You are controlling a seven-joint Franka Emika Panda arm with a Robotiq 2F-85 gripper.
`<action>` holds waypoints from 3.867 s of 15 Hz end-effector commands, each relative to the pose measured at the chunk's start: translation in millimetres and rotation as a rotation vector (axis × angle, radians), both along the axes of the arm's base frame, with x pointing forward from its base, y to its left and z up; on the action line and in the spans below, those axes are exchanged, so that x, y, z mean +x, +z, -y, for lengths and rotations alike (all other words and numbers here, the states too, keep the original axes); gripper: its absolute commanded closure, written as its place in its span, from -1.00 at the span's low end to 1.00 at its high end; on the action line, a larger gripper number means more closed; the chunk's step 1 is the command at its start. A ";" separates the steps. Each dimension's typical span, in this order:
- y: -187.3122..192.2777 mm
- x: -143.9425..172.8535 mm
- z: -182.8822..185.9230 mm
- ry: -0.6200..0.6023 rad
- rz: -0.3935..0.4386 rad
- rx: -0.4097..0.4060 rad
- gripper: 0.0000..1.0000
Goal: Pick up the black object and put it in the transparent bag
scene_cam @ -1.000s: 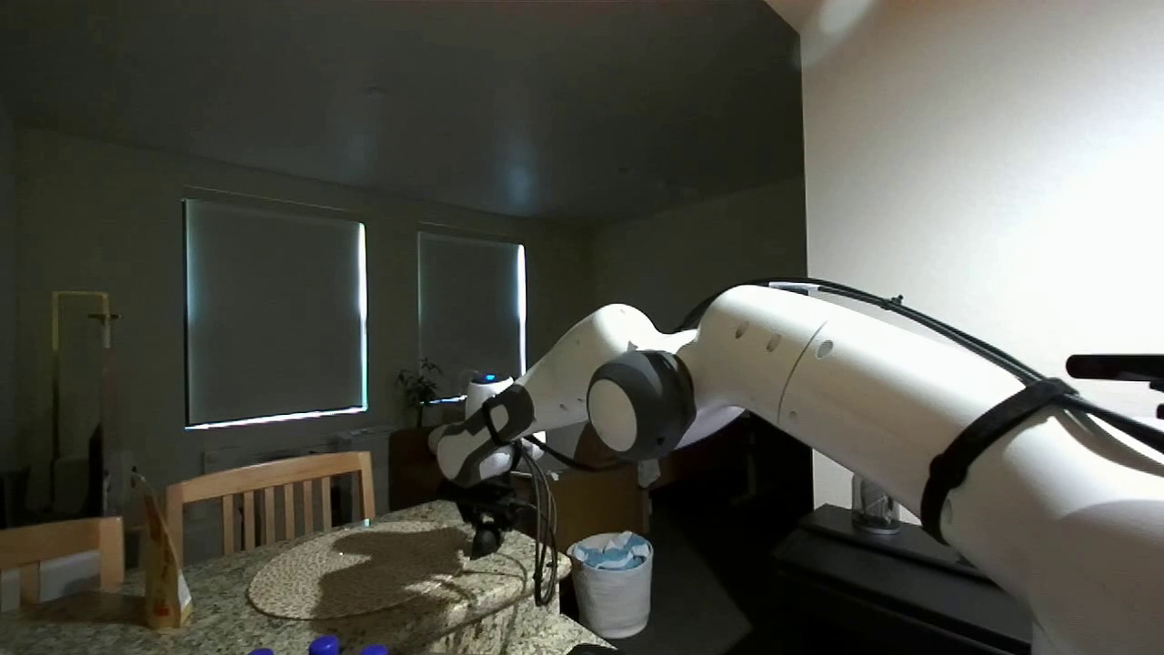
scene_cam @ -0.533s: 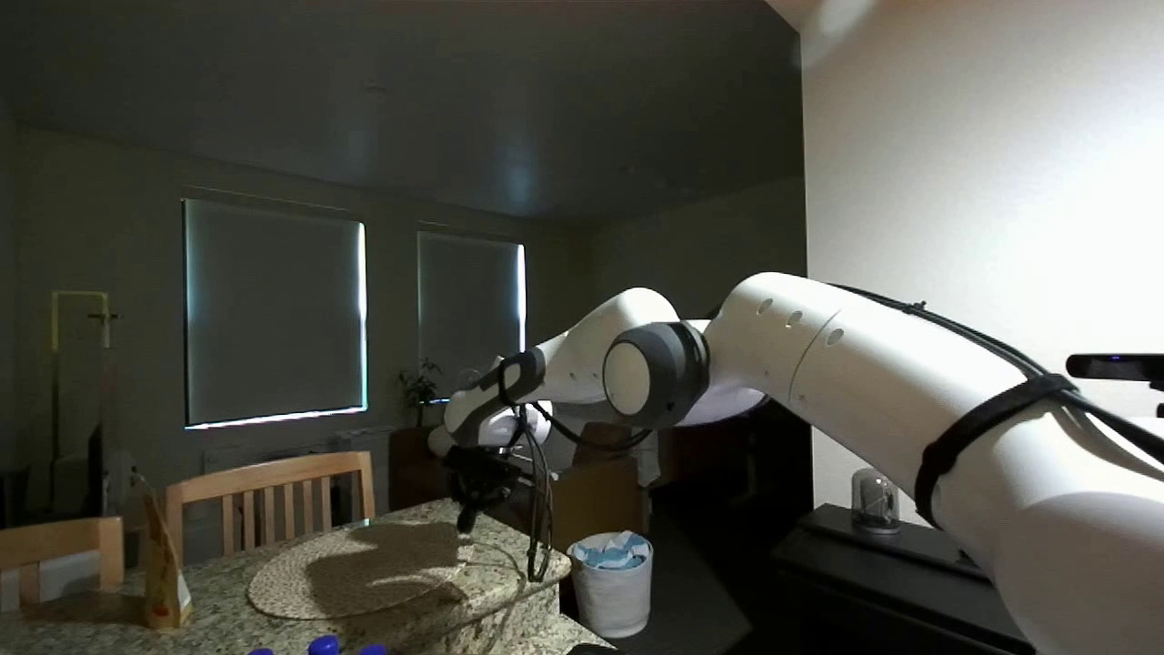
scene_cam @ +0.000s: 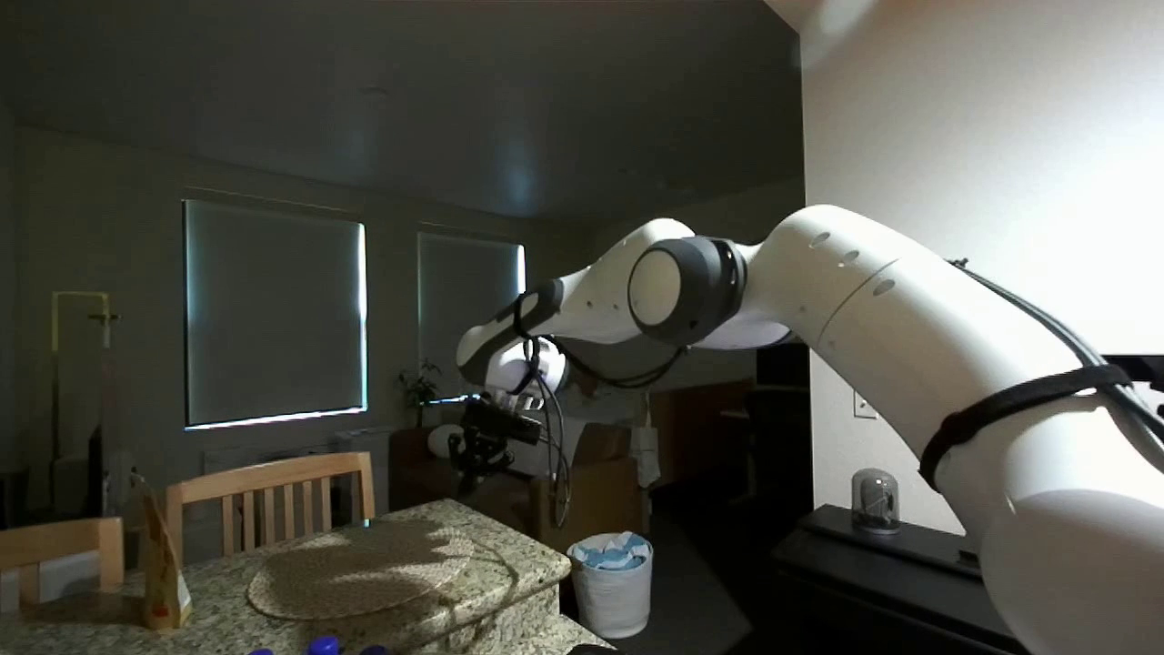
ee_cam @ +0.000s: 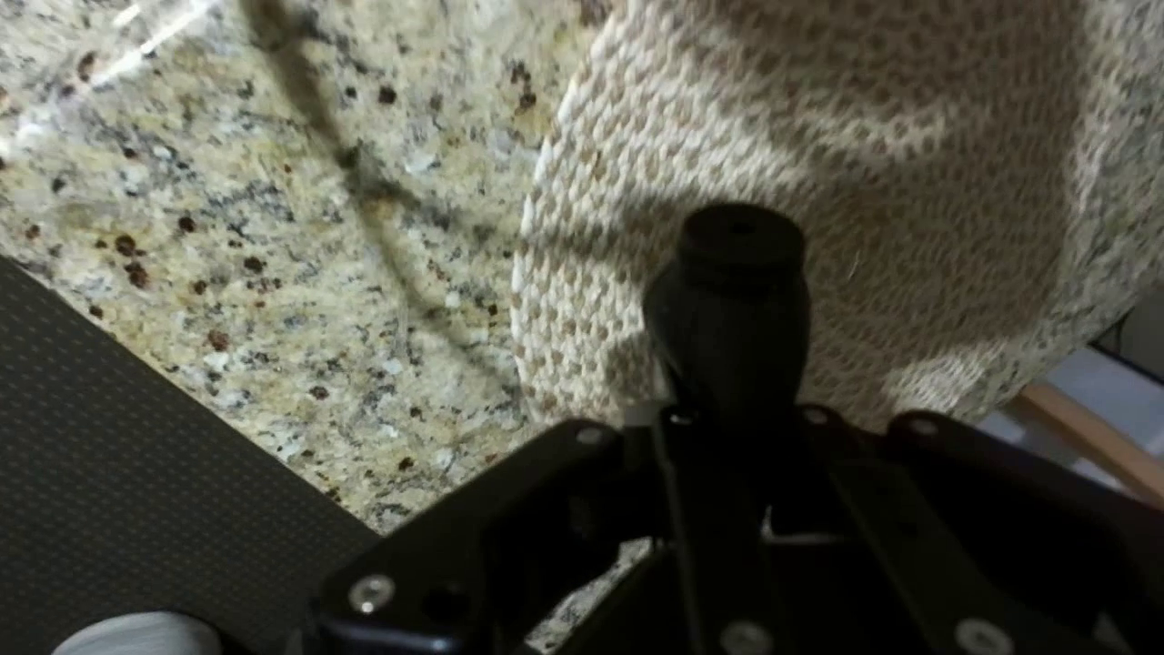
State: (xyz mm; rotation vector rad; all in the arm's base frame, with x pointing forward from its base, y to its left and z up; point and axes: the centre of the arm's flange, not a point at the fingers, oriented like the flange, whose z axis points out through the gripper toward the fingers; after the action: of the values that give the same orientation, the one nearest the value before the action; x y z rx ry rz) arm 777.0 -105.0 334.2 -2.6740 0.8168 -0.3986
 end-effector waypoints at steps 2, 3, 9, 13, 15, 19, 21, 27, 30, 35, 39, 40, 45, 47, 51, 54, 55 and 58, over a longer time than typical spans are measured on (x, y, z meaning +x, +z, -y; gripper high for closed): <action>40.8 -76.8 -21.1 0.208 -0.091 -0.040 0.80; 20.3 -26.0 -18.6 0.138 -0.062 -0.011 0.80; 36.5 -50.7 -20.3 0.175 -0.090 -0.024 0.80; 27.8 -63.0 -39.3 0.217 -0.069 -0.069 0.80; 22.3 -63.4 -54.1 0.239 -0.072 -0.091 0.79; 13.8 -74.8 -94.0 0.319 -0.073 -0.158 0.80; 11.4 -82.8 -112.3 0.399 -0.078 -0.199 0.79; -26.8 -138.0 -178.5 0.684 -0.056 -0.325 0.80; -4.7 -185.3 -186.2 0.815 0.003 -0.357 0.79; 41.2 -237.1 -165.5 1.038 0.084 -0.415 0.80; 40.6 -230.1 -180.5 1.085 0.079 -0.410 0.80; 47.6 -237.7 -178.7 1.116 0.090 -0.409 0.81; 39.5 -250.9 -176.3 1.144 0.097 -0.398 0.81; 27.2 -259.1 -171.4 1.131 0.087 -0.376 0.80; -7.4 -282.5 -156.5 1.101 0.002 -0.300 0.82; -38.8 -292.5 -152.4 1.094 -0.073 -0.231 0.81; -45.0 -296.8 -150.9 1.101 -0.099 -0.213 0.81; -57.3 -302.8 -143.1 1.098 -0.167 -0.184 0.81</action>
State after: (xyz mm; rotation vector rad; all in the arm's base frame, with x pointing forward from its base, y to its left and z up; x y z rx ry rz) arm 479.6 47.2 285.1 -2.8711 -0.7246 -0.0253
